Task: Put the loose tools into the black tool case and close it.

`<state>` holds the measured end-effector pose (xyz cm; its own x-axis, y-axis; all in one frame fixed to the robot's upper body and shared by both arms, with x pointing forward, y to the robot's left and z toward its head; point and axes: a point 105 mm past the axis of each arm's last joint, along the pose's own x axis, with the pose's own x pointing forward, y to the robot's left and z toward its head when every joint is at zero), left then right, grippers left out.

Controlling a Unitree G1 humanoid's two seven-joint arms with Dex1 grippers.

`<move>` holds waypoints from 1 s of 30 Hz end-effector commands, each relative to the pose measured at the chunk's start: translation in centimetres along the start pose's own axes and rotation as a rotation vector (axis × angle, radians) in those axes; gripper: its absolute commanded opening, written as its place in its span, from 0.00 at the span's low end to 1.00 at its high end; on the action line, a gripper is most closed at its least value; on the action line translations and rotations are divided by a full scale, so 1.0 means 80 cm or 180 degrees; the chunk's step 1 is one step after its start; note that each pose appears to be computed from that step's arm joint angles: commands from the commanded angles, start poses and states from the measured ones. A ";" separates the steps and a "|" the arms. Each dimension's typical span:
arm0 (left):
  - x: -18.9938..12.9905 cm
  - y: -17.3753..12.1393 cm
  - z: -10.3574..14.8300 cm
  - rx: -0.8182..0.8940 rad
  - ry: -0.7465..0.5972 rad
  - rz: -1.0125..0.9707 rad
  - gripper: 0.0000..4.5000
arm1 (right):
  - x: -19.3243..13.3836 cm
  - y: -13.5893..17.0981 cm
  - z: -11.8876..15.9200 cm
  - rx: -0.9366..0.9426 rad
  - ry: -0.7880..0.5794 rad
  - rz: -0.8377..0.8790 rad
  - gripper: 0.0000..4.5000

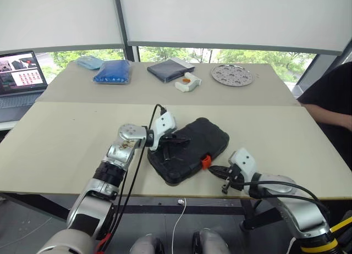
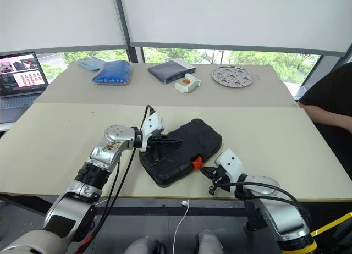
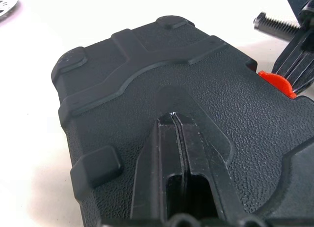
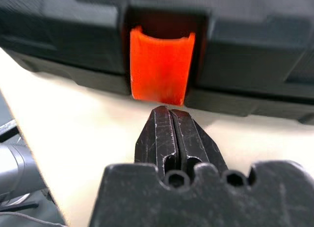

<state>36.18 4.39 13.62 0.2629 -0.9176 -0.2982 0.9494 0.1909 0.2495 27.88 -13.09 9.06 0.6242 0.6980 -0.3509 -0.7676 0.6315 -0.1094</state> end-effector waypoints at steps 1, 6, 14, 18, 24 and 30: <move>0.001 -0.010 -0.027 -0.0094 0.0240 -0.0095 0.00 | -0.029 0.015 0.058 -0.0061 -0.0517 0.0279 0.00; 0.000 -0.008 -0.028 -0.0031 0.0260 -0.0114 0.00 | -0.033 0.003 0.076 -0.0089 -0.0511 0.0213 0.00; 0.004 -0.014 -0.032 0.0138 0.0323 -0.0152 0.00 | -0.012 -0.010 0.053 -0.0264 -0.0088 0.0146 0.00; 0.001 -0.017 -0.043 0.0338 0.0455 -0.0193 0.00 | -0.025 -0.006 0.042 -0.0313 0.0082 0.0224 0.00; -0.003 -0.015 -0.044 0.0305 0.0447 -0.0166 0.00 | -0.047 0.004 0.034 -0.0270 0.0174 0.0255 0.00; 0.000 -0.014 -0.043 0.0324 0.0439 -0.0188 0.00 | -0.041 0.005 0.031 -0.0188 0.0129 0.0181 0.00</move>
<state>35.92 4.49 13.58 0.2440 -0.9114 -0.3314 0.9186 0.1077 0.3803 25.60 -14.33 11.42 0.5478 0.7193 -0.4272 -0.8206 0.5614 -0.1070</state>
